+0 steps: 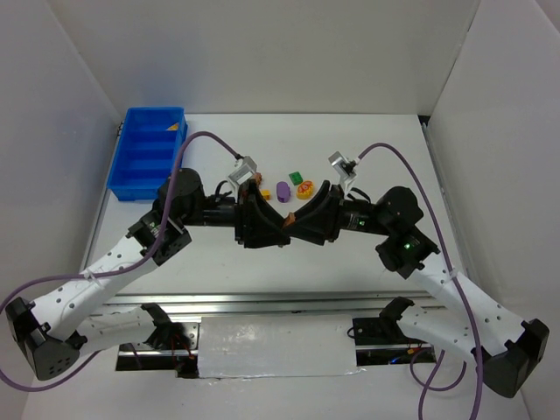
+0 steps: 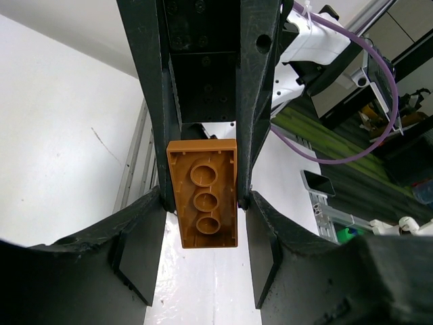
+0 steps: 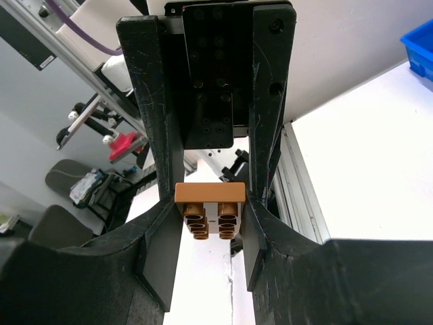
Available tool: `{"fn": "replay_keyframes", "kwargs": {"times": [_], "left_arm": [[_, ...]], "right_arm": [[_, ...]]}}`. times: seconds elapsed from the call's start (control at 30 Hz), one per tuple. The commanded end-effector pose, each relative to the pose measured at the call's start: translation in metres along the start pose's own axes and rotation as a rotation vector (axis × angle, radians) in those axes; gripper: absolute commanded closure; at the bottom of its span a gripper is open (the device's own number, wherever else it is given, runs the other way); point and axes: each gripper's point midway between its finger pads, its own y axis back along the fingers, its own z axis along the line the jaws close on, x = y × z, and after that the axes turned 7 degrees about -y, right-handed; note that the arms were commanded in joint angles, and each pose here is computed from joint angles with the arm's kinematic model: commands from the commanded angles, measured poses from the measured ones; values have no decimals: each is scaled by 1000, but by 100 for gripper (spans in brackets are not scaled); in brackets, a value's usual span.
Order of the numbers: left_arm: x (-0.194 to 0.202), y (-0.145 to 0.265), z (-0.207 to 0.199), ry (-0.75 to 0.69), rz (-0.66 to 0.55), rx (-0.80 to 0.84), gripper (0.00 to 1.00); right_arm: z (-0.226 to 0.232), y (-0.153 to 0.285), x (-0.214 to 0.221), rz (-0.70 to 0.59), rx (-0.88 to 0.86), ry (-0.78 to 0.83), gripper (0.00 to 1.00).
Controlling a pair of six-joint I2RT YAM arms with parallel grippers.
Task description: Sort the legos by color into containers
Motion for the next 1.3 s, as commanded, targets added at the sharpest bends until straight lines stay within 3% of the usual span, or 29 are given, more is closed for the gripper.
{"fn": "replay_keyframes", "kwargs": {"times": [0.0,0.03,0.13,0.3,0.43,0.53,0.73,0.9,0.93,0.97,1.0,1.03,1.07,1.27], "left_arm": [[-9,-5,-11,-53,-10,36,46],[-9,-5,-11,-55,-9,34,51],[-7,-4,-12,-57,-4,37,48],[-4,-4,-7,-54,7,12,26],[-3,-3,-6,-55,8,7,24],[-4,-3,-6,-60,0,0,31],[-8,-2,-7,-74,-6,-2,55],[-11,-2,-12,-86,-16,18,80],[-12,-1,-12,-86,-18,19,89],[-12,-1,-13,-89,-20,18,95],[-14,-1,-13,-96,-25,17,97],[-15,0,-11,-91,-25,1,100],[-15,0,-9,-97,-27,-14,100],[-20,5,21,-99,-18,-170,100]], "right_arm": [[12,-3,-19,-57,0,74,100],[12,-3,-20,-59,2,77,100],[11,-2,-23,-76,14,82,100],[14,-1,-26,-88,17,92,100],[15,1,-28,-102,24,102,100],[16,2,-29,-105,26,108,100],[16,0,-25,-82,12,99,100],[21,-1,-18,-37,-25,100,100],[21,-2,-17,-29,-29,97,99],[20,-2,-17,-24,-28,98,92],[20,-2,-16,-18,-29,96,78],[21,-1,-17,-24,-28,98,15],[17,-1,-16,-34,-15,91,1],[8,20,-46,-220,143,135,0]]}}
